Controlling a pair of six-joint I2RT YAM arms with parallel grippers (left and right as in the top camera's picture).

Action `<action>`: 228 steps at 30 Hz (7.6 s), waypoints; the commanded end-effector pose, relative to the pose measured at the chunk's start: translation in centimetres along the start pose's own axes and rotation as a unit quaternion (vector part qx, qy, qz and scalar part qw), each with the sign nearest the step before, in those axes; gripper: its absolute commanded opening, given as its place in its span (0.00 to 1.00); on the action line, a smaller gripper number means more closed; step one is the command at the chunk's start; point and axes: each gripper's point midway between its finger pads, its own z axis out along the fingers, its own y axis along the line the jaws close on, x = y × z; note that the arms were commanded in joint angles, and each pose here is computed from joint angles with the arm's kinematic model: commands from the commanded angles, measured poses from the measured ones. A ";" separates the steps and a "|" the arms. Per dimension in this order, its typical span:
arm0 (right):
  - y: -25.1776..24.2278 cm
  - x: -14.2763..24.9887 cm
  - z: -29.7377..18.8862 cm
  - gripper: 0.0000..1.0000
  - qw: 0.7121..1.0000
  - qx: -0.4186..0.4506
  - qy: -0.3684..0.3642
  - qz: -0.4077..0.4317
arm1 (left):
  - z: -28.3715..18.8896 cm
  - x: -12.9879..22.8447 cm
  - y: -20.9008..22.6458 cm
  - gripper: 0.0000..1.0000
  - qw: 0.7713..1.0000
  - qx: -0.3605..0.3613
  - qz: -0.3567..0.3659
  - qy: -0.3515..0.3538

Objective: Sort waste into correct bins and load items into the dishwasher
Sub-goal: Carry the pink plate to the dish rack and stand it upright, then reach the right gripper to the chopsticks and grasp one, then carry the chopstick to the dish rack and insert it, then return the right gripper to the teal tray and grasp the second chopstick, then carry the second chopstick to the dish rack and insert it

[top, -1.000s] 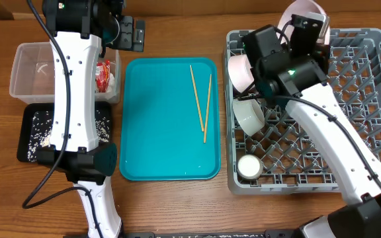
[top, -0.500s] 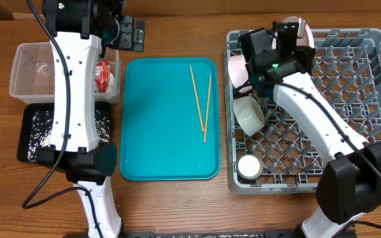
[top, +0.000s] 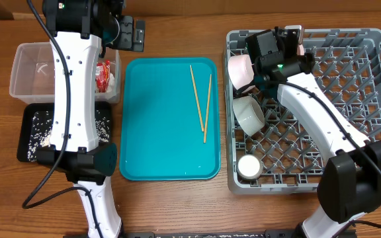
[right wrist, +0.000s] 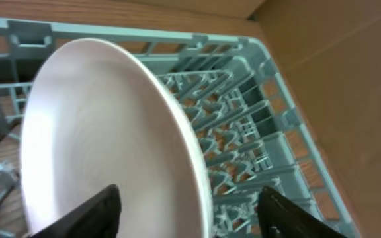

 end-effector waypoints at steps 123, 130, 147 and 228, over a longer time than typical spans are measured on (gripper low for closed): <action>-3.0 15.5 -11.8 0.43 0.907 -0.264 0.325 -0.052 | -0.9 -0.4 0.1 1.00 1.000 -0.003 -0.007 -0.015; 7.0 5.0 -20.9 0.38 0.869 -0.474 0.142 0.018 | -0.9 -0.4 0.1 1.00 1.000 -0.003 -0.007 -0.015; 22.3 13.9 -13.7 0.41 0.885 -0.383 0.265 -0.018 | -0.9 -0.4 0.1 1.00 1.000 -0.003 -0.007 -0.015; -0.8 14.3 -9.6 0.36 0.914 -0.193 0.345 -0.087 | -0.9 -0.4 0.1 1.00 1.000 -0.003 -0.007 -0.015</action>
